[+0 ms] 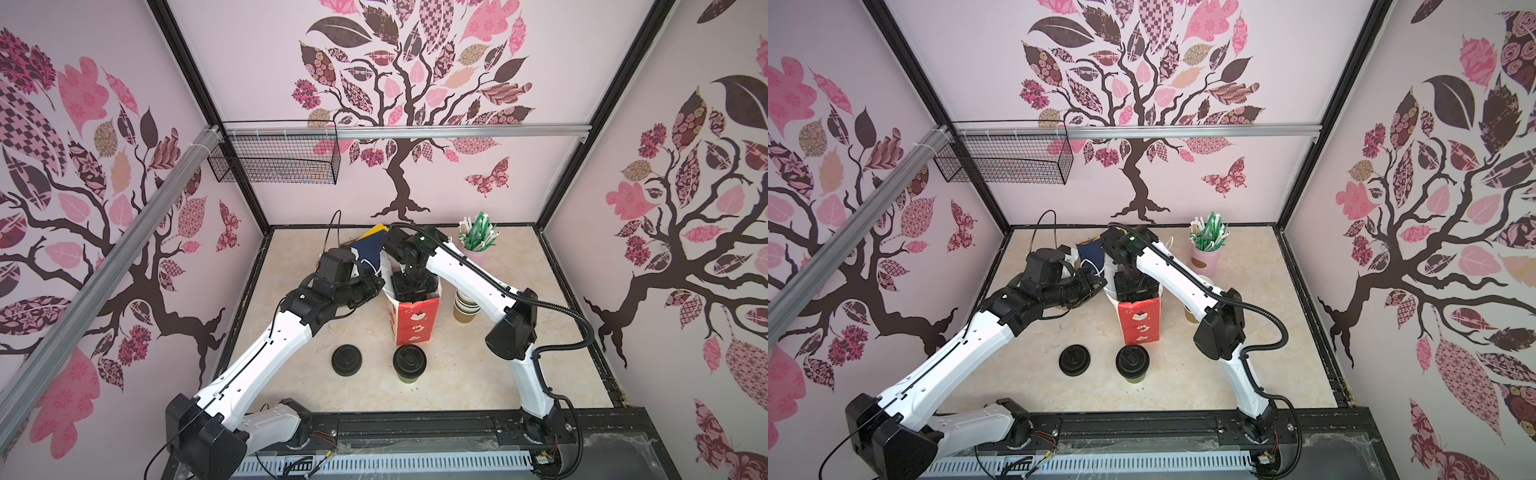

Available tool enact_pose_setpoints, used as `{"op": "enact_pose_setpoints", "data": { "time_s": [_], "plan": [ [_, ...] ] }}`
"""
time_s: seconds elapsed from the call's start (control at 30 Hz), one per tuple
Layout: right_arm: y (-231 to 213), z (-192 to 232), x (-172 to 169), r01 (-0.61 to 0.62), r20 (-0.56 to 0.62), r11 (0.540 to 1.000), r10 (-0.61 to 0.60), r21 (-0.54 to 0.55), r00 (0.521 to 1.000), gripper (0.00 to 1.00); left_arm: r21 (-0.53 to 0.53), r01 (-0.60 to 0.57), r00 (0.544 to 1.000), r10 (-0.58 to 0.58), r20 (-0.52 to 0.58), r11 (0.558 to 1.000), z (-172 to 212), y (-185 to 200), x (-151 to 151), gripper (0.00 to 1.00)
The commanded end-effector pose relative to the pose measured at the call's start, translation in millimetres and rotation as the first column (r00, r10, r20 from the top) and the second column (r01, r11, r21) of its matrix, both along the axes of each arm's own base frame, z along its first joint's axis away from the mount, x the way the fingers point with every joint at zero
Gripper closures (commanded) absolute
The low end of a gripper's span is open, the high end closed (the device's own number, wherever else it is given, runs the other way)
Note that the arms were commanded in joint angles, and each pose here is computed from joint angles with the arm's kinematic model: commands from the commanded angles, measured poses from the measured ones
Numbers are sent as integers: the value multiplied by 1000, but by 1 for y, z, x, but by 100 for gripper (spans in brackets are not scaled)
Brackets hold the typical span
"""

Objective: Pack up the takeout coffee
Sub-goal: 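Lower the green cup down into the bag with the right gripper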

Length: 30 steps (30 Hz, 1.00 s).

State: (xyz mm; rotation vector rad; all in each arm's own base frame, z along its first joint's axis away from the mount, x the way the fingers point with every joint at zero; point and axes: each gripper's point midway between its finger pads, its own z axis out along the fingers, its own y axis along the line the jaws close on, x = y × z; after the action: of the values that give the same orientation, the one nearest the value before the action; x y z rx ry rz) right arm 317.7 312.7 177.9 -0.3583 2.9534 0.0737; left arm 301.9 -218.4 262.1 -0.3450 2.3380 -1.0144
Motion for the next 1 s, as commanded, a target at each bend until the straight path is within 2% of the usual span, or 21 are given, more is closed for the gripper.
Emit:
{"op": "enact_pose_setpoints", "data": {
  "time_s": [0.0, 0.2, 0.73, 0.97],
  "plan": [
    [-3, 12, -6, 3, 7, 1000, -3, 13, 1000, 33, 22, 19, 1000, -19, -7, 1000, -7, 1, -5, 100],
    [0, -3, -6, -5, -27, 1000, 5, -5, 1000, 34, 25, 17, 1000, -17, -7, 1000, -7, 2, -6, 100],
    [9, -34, 15, -13, 11, 999, 13, -38, 1000, 36, 26, 20, 1000, -20, -17, 999, -10, 3, -10, 100],
    [5, -2, 11, -6, 30, 1000, 7, -16, 1000, 36, 30, 17, 1000, -17, -15, 999, -11, 3, -8, 100]
  ]
}}
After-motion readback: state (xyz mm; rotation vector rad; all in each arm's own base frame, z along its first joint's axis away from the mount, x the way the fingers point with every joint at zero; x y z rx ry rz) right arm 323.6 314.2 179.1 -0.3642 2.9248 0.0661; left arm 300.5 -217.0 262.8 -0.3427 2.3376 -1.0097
